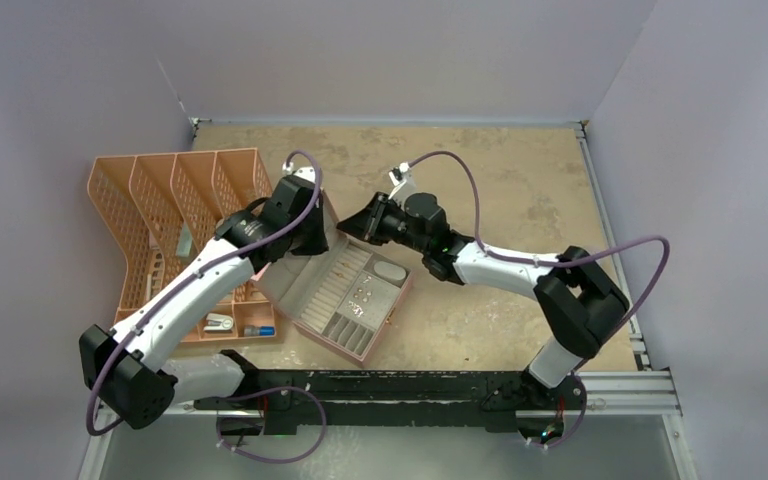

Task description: Organize the mixed jewelry

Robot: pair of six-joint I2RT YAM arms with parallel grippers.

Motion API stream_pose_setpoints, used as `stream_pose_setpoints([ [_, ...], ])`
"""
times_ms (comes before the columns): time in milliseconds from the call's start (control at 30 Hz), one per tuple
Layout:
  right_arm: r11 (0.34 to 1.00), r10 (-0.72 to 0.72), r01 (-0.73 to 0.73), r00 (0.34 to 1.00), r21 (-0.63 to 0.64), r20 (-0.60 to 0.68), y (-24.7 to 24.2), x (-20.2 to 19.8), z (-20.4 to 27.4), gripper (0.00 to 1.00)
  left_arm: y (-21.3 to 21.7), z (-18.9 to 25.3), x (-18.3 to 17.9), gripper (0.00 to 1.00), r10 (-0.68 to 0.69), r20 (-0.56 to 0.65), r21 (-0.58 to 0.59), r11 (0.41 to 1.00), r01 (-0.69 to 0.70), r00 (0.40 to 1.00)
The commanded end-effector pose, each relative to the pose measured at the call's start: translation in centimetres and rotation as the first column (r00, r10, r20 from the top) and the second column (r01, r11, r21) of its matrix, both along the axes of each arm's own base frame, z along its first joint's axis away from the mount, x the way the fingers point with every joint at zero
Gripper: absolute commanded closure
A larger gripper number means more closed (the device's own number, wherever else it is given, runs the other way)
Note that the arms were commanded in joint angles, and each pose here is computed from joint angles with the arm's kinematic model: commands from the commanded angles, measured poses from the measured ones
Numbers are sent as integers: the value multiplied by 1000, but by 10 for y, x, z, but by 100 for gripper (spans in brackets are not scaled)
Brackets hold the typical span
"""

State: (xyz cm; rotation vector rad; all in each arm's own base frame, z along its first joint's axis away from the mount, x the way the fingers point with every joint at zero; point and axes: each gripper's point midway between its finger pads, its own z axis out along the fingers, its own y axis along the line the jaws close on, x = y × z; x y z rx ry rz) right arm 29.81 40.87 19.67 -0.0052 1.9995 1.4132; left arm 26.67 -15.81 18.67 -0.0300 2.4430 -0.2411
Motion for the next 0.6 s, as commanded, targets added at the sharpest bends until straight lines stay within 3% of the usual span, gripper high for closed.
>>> stream_pose_setpoints([
  [0,999,-27,27,1000,24,15,-12,-3,18,85,-20,25,-1,87,-101,63,-116,987,108,993],
  [167,1000,-20,20,999,6,32,-22,-12,25,83,-38,44,-19,85,-222,104,-216,947,240,969],
  [333,1000,-11,12,997,-10,75,-34,-22,36,73,-53,79,-40,77,-325,193,-305,877,372,926],
  [400,1000,-8,10,996,-16,89,-39,-27,41,70,-51,97,-44,68,-321,236,-318,866,385,917],
  [500,999,-15,18,996,-40,90,-46,-31,42,67,-26,118,-36,41,-180,274,-283,924,258,945],
  [567,998,-22,27,996,-54,90,-51,-33,43,64,-9,129,-36,30,-135,300,-239,948,211,944],
])
